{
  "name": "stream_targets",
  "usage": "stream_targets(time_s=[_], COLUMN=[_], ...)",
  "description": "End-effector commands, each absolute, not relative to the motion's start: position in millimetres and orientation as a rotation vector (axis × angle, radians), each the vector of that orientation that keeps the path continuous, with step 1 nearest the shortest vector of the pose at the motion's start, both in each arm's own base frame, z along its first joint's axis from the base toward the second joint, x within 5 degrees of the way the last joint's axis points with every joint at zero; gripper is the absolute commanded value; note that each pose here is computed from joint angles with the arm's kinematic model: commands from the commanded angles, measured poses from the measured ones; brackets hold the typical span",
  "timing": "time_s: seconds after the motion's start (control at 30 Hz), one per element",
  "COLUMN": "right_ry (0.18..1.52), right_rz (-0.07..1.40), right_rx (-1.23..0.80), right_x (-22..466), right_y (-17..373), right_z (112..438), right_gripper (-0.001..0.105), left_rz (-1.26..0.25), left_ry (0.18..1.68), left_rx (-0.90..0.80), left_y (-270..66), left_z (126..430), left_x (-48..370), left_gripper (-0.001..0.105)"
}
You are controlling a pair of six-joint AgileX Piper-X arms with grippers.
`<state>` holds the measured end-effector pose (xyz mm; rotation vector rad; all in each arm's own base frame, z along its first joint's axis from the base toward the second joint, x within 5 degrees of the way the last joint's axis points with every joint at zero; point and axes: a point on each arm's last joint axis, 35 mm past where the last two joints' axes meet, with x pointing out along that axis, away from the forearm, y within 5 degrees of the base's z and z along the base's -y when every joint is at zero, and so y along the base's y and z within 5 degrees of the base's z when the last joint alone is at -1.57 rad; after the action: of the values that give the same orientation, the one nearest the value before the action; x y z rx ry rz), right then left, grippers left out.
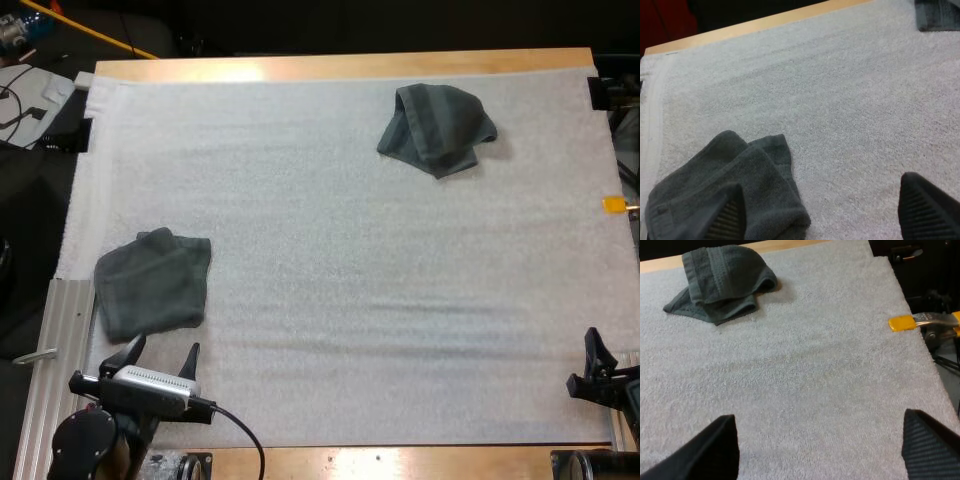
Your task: Pick towel from pile, fold and stack
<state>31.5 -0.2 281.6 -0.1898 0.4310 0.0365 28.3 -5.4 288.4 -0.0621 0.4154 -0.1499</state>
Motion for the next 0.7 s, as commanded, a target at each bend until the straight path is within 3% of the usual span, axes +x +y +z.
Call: stream_targets(time_s=[0.0,0.67], right_ry=[0.425,0.431], right_rz=[0.037,0.034], right_rx=[-0.192,-0.193], right_x=[33.6,33.9], right_y=[-0.2,-0.3], right_z=[284.3,283.1], right_gripper=[0.067,0.066], left_rz=[-0.152,-0.155], left_ry=[0.416,0.413], left_rx=[-0.071,-0.066], left_y=[-5.6,-5.7], left_z=[290.6,290.5], left_x=[30.2,30.5], left_gripper=[0.062,0.062])
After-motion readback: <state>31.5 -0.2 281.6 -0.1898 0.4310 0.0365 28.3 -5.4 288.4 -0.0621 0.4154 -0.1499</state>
